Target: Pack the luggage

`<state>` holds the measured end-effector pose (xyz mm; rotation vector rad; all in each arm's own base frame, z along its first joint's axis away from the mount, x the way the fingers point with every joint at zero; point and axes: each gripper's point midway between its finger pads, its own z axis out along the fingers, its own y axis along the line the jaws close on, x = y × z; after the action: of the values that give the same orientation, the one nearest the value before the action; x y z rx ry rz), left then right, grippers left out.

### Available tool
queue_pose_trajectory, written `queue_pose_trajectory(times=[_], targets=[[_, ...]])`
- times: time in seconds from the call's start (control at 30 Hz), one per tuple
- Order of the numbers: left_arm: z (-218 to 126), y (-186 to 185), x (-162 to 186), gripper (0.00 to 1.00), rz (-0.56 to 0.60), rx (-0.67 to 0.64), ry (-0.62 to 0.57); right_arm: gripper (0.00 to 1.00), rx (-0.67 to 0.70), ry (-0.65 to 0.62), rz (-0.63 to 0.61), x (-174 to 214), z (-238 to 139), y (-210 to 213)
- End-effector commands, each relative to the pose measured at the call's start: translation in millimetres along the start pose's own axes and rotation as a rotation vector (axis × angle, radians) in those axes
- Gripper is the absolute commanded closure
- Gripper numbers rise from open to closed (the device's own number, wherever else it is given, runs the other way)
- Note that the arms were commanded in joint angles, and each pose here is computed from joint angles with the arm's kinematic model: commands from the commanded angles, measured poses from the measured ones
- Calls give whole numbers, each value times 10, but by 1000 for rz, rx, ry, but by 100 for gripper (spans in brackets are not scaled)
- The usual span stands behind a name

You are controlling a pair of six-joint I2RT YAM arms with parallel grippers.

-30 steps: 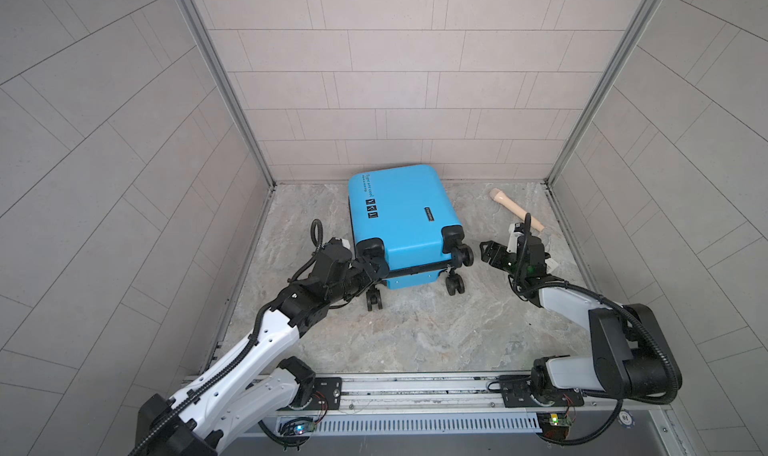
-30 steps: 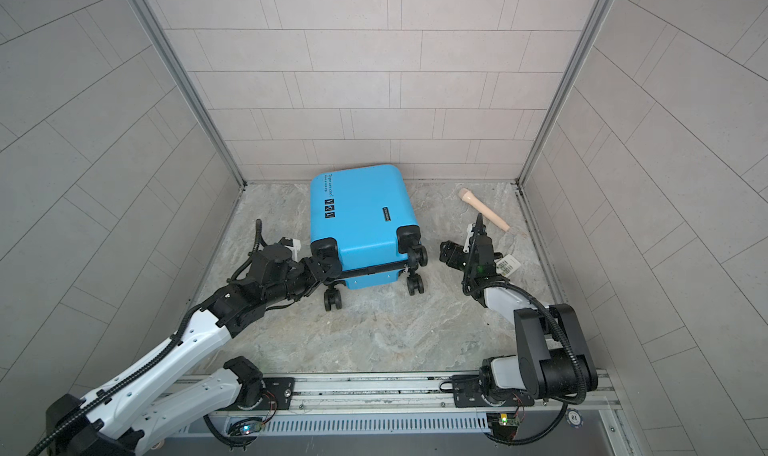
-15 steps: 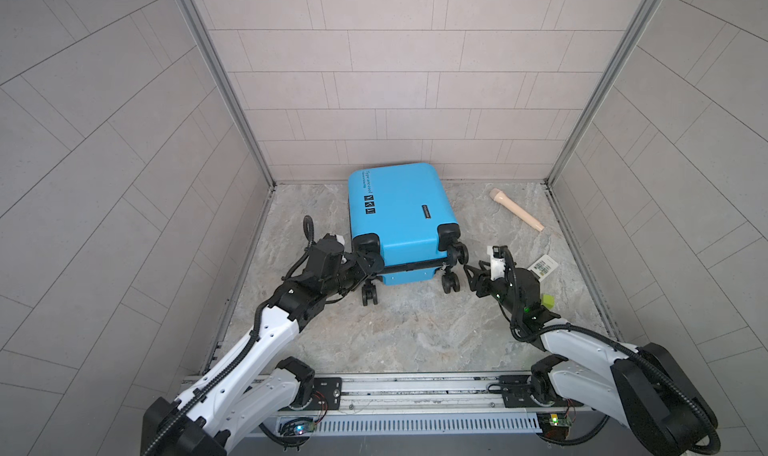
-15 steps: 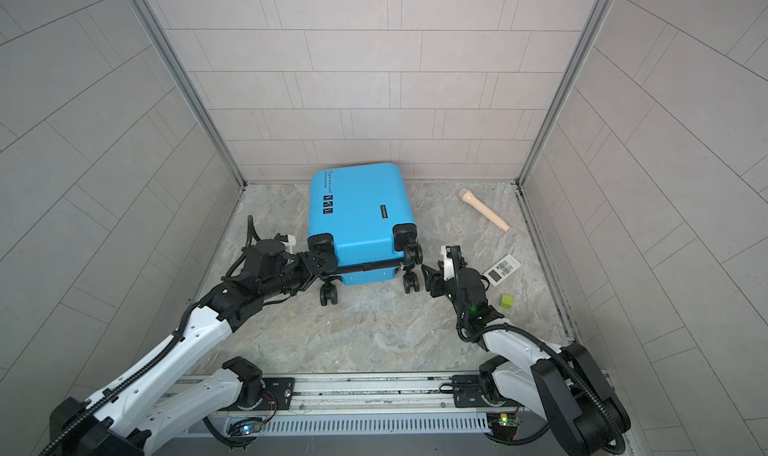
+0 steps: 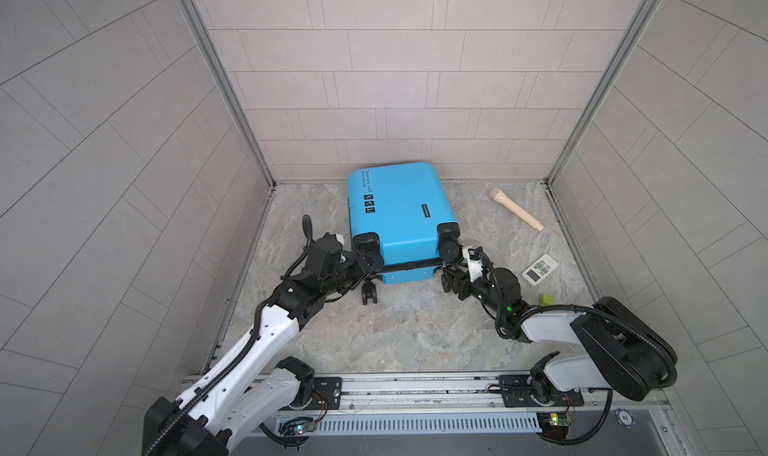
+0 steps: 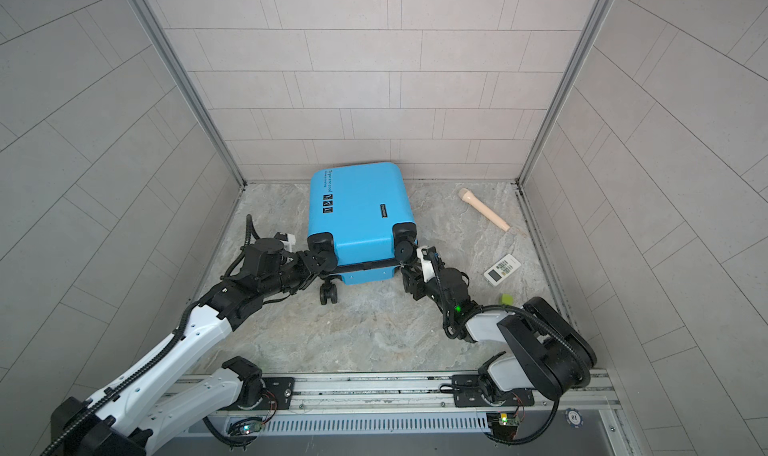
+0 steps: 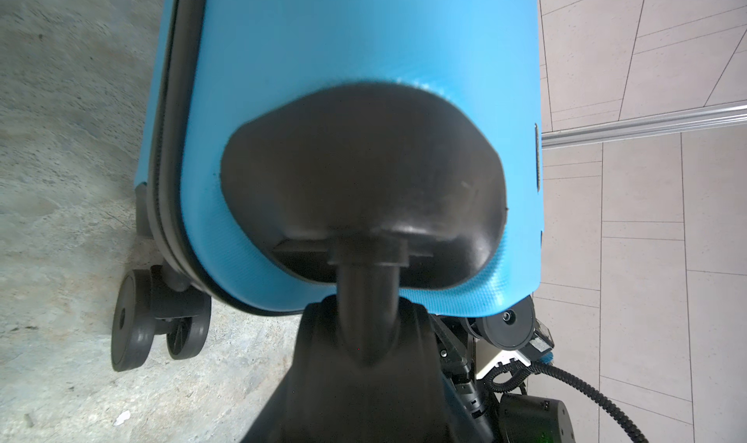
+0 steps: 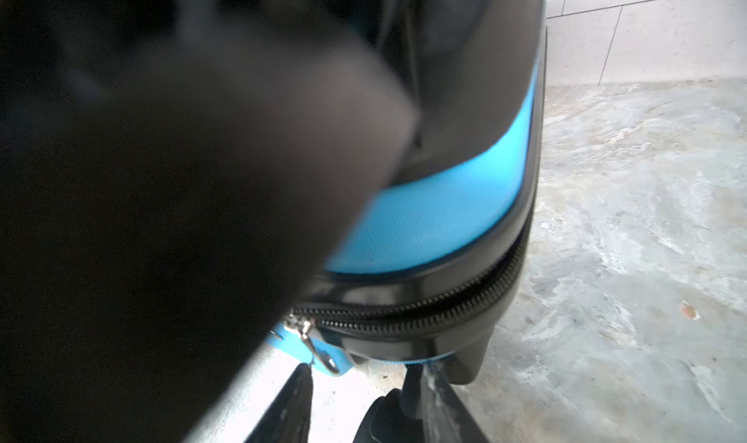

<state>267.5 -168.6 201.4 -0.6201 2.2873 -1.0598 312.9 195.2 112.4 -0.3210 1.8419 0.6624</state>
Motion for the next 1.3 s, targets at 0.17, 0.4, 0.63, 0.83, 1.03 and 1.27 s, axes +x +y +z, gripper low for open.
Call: queue_pose_trajectory(times=[0.17,0.4,0.63,0.83,1.03,1.27], targets=[[-104,-241,-242,100,-4,83,-106,63,-81,-139,34,-331,89,160],[-114,-232,-246,100,-6,81,-111,65,-120,-140,32,-352,94,247],[-125,-229,-246,100,-6,78,-112,71,-143,-133,32,-332,96,312],[-130,-210,-236,100,-8,76,-112,75,-158,-146,38,-368,121,379],[-138,-207,-230,100,-8,75,-111,79,-114,-166,55,-406,142,306],[-159,-203,-232,100,-9,73,-115,85,-71,-180,81,-411,200,216]])
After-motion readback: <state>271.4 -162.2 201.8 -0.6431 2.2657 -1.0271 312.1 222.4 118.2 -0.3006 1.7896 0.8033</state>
